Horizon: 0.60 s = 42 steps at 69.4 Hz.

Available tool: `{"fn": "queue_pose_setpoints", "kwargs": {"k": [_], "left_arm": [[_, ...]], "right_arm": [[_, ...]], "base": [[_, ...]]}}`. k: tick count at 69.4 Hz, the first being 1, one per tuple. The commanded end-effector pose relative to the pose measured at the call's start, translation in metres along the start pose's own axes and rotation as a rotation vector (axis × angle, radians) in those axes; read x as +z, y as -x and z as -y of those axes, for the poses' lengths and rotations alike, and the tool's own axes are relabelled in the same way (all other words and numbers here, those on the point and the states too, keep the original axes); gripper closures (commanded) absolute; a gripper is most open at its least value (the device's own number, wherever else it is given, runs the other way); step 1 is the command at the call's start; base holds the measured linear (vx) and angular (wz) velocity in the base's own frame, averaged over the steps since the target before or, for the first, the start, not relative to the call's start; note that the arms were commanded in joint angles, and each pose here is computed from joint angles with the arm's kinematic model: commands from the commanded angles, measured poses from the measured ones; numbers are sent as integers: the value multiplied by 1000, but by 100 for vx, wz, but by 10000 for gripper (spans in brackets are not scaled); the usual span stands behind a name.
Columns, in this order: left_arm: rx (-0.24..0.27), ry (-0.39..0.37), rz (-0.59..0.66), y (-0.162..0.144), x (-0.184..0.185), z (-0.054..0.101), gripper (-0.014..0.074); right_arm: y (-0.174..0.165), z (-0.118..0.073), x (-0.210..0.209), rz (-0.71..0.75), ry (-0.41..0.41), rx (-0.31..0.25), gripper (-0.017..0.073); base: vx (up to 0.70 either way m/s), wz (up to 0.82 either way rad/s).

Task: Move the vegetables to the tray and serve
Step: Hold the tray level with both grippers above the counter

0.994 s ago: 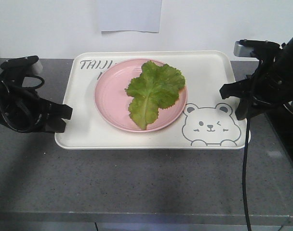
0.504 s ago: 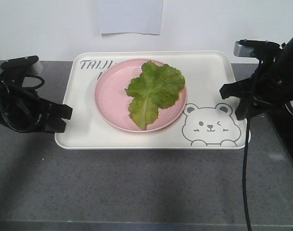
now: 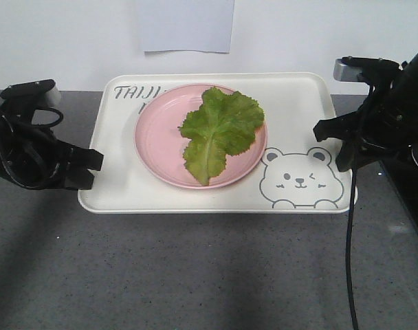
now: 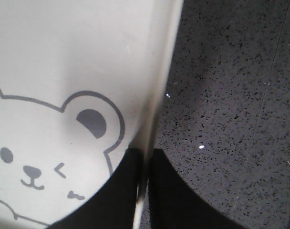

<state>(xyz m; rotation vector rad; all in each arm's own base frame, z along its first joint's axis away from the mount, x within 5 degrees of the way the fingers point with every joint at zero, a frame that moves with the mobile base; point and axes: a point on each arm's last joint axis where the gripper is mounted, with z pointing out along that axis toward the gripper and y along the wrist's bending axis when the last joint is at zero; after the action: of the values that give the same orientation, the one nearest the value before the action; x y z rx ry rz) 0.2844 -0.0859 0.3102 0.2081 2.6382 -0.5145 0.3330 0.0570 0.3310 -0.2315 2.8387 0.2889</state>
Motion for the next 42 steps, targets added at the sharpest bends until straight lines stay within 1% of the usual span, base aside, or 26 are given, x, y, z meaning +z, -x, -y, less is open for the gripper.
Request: {"fn": "queue_pose_setpoints", "kwargs": {"k": [1, 42], "left_arm": [[-3, -96, 113, 8, -20, 18, 599], [-3, -96, 113, 8, -20, 18, 599]], "right_arm": [[1, -14, -25, 114, 72, -26, 565], [1, -14, -25, 114, 72, -26, 565]], "base": [[4, 1], [3, 0]]}}
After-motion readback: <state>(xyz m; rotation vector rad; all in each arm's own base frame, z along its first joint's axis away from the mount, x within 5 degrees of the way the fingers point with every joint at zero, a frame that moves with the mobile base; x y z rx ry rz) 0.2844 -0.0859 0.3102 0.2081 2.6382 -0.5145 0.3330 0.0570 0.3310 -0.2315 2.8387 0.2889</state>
